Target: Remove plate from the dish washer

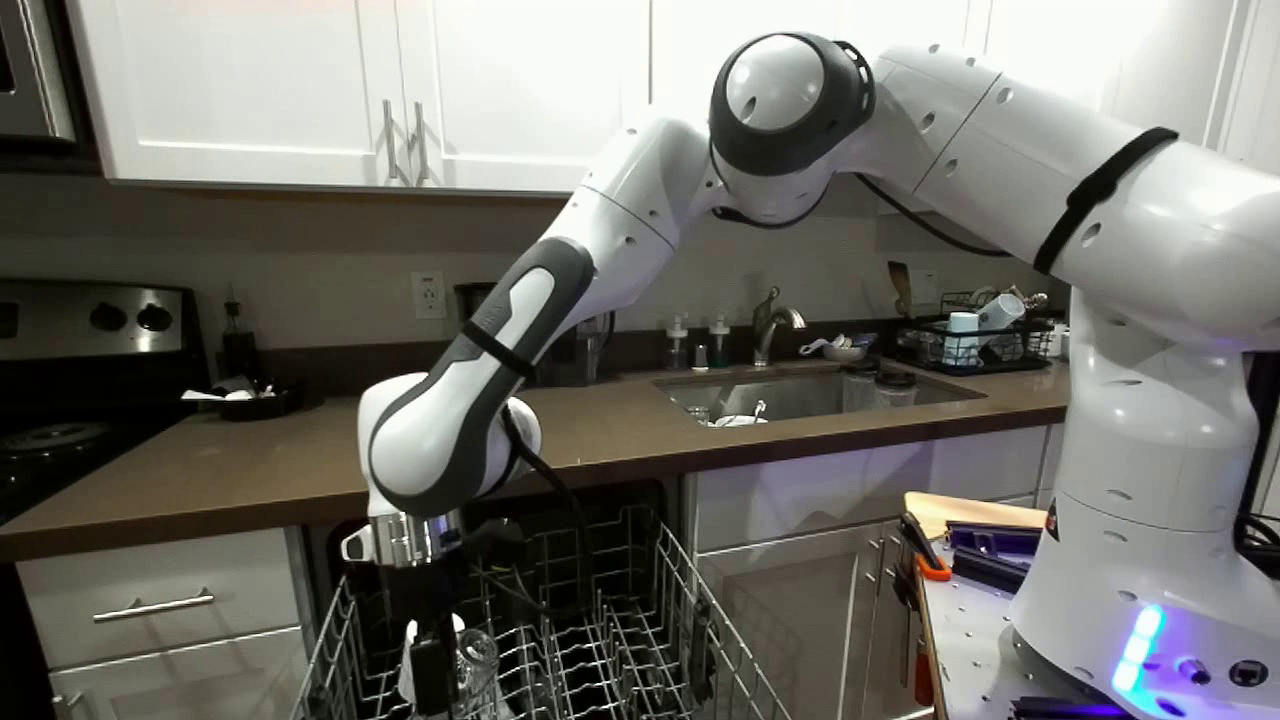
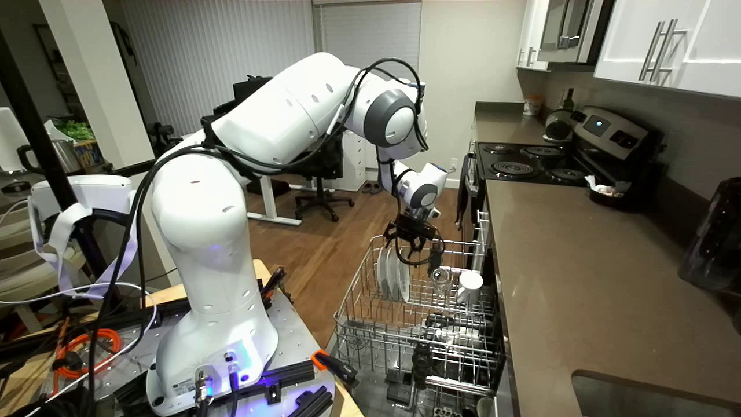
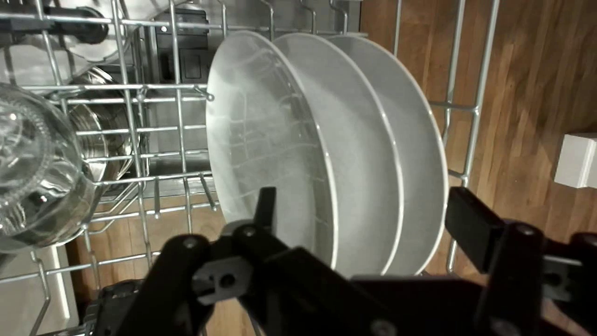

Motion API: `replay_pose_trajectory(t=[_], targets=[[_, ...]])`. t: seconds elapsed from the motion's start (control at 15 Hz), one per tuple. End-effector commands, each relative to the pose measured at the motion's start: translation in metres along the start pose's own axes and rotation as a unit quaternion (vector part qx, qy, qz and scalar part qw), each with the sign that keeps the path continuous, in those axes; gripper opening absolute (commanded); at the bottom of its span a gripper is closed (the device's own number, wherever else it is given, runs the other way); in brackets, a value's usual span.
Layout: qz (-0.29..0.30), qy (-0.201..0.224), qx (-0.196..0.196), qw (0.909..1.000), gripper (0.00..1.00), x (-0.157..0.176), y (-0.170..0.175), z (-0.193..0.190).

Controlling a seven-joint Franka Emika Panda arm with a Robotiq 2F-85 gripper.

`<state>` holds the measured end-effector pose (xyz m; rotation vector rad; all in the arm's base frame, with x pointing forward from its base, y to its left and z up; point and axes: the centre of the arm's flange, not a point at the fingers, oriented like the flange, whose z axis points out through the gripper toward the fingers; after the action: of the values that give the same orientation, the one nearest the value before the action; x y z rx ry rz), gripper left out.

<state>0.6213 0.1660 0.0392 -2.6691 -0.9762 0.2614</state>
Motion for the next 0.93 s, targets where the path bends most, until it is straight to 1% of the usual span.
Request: replay_pose_trajectory(t=[0.0,0.07,0.47,0.53,0.73,0.87], targets=[[0.01,-0.015,0.012,0.9998,0.71,0.0,0.001,0.004],[0.011,-0.018,0.011,0.9997,0.69,0.0,0.002,0.006],[0.012,-0.02,0.005,0.9997,0.28,0.0,0.007,0.008],[0.012,-0.02,0.004,0.9997,0.26,0.0,0.007,0.008],[0.014,-0.02,-0.003,0.9997,0.23,0.003,0.01,0.009],[0.016,-0.023,-0.01,0.9996,0.3,0.005,0.014,0.012]])
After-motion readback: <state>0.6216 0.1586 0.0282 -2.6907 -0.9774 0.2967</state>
